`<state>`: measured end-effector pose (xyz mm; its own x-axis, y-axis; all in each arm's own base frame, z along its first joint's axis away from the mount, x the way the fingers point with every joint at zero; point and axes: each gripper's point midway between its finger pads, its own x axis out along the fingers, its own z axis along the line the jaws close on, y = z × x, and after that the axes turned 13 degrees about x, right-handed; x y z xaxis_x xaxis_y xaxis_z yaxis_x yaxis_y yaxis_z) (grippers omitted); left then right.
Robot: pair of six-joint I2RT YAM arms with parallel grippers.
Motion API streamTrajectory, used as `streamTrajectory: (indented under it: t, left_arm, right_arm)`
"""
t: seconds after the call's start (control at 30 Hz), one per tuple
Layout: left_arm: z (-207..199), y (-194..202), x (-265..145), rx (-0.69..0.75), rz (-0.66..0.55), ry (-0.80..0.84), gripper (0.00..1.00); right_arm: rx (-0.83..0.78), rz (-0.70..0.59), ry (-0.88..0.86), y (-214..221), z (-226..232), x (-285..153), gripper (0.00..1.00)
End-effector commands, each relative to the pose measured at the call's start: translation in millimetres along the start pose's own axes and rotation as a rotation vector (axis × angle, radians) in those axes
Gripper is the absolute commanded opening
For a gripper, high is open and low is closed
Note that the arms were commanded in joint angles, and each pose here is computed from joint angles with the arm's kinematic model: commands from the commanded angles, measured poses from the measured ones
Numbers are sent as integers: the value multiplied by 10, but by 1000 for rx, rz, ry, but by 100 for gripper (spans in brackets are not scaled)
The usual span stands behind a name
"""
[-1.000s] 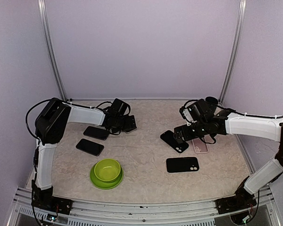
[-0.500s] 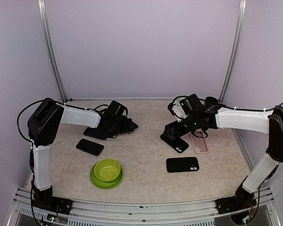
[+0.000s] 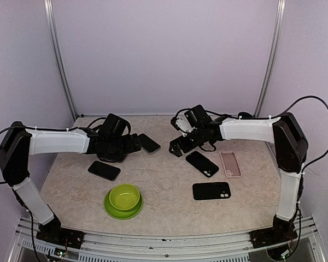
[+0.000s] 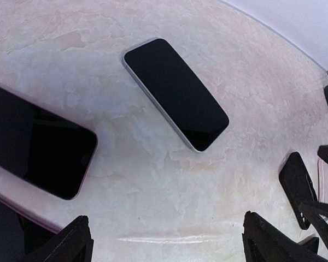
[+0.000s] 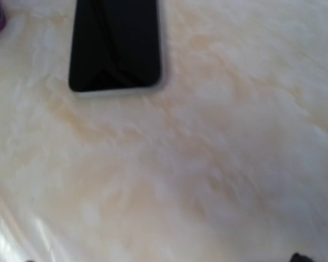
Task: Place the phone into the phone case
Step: Move the phone to the center of the board.
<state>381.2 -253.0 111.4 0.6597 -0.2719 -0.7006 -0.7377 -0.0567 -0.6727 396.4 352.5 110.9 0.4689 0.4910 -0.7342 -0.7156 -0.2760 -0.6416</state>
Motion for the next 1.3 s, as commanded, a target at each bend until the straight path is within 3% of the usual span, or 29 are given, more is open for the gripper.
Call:
streamTrajectory:
  t: [0.0,0.47,1.27]
  left_arm:
    - [83,102,-210,12,-6,-40,93]
    - [235,240,-659,-15,-49,-32,93]
    - [275,275,-944,-47,-82,-35,93]
  right_arm:
    - [-44,7,-44,-103,210,245,100]
    - [-59,-7,-118,-262,473,842,100]
    - [-93,-8,-82,-281,446,1457,100]
